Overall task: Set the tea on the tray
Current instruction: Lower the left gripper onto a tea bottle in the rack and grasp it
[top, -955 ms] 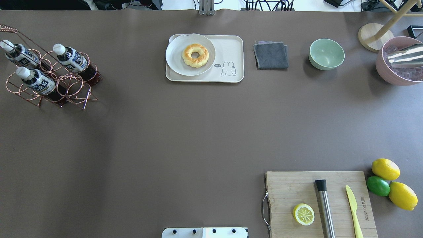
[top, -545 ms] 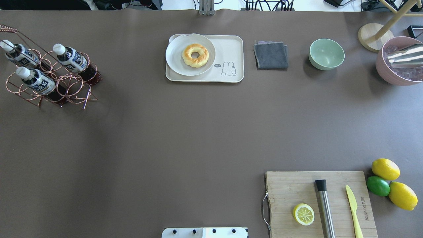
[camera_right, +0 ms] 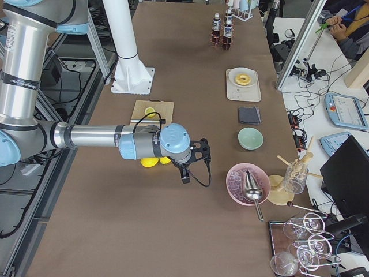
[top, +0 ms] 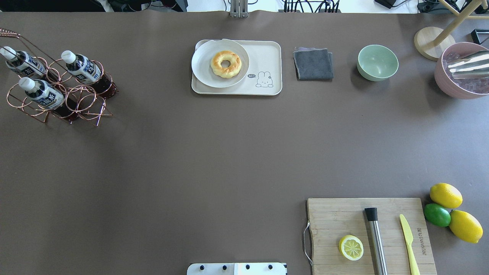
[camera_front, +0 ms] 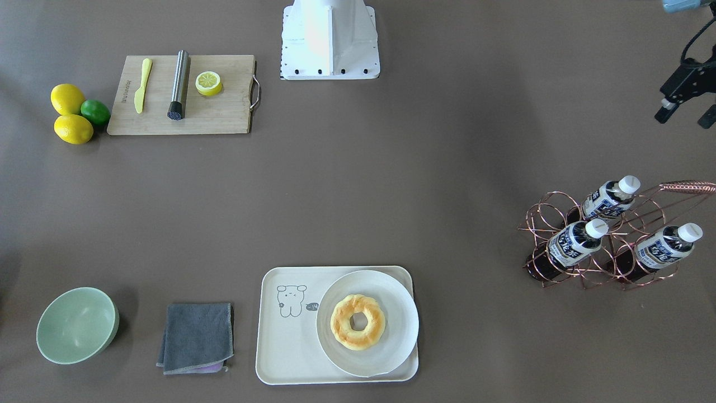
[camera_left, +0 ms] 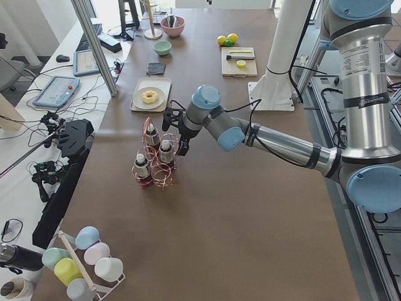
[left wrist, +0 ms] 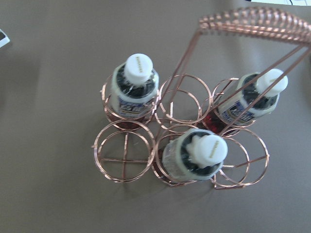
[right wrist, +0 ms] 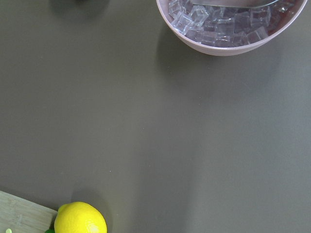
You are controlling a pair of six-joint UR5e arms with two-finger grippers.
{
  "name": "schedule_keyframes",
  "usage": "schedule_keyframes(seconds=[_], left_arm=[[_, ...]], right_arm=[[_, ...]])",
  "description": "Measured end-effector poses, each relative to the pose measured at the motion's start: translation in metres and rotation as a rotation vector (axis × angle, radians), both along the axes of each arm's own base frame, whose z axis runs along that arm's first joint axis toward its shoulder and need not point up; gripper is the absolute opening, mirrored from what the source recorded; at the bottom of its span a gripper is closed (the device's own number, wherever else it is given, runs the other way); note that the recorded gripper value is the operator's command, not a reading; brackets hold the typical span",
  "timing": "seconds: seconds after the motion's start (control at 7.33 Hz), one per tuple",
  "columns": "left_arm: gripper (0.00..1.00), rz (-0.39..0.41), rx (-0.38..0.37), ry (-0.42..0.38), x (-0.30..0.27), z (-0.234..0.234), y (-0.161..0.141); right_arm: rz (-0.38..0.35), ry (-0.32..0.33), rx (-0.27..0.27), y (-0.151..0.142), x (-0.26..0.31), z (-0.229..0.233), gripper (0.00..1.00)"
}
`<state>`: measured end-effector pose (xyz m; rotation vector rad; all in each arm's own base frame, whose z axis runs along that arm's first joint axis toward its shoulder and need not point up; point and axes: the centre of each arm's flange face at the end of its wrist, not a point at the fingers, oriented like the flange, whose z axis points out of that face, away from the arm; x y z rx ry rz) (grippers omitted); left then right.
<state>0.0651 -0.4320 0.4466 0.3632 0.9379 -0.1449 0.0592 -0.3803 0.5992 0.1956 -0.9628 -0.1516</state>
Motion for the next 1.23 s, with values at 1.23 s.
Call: schedule_keyframes(seconds=[1.23], left_arm=[[0.71,0.05,0.107,-0.117,0.086,-0.001,-0.069]], right_arm=[[-0.007,-0.047,0.001,0.002,-0.003,0.008,1.0]])
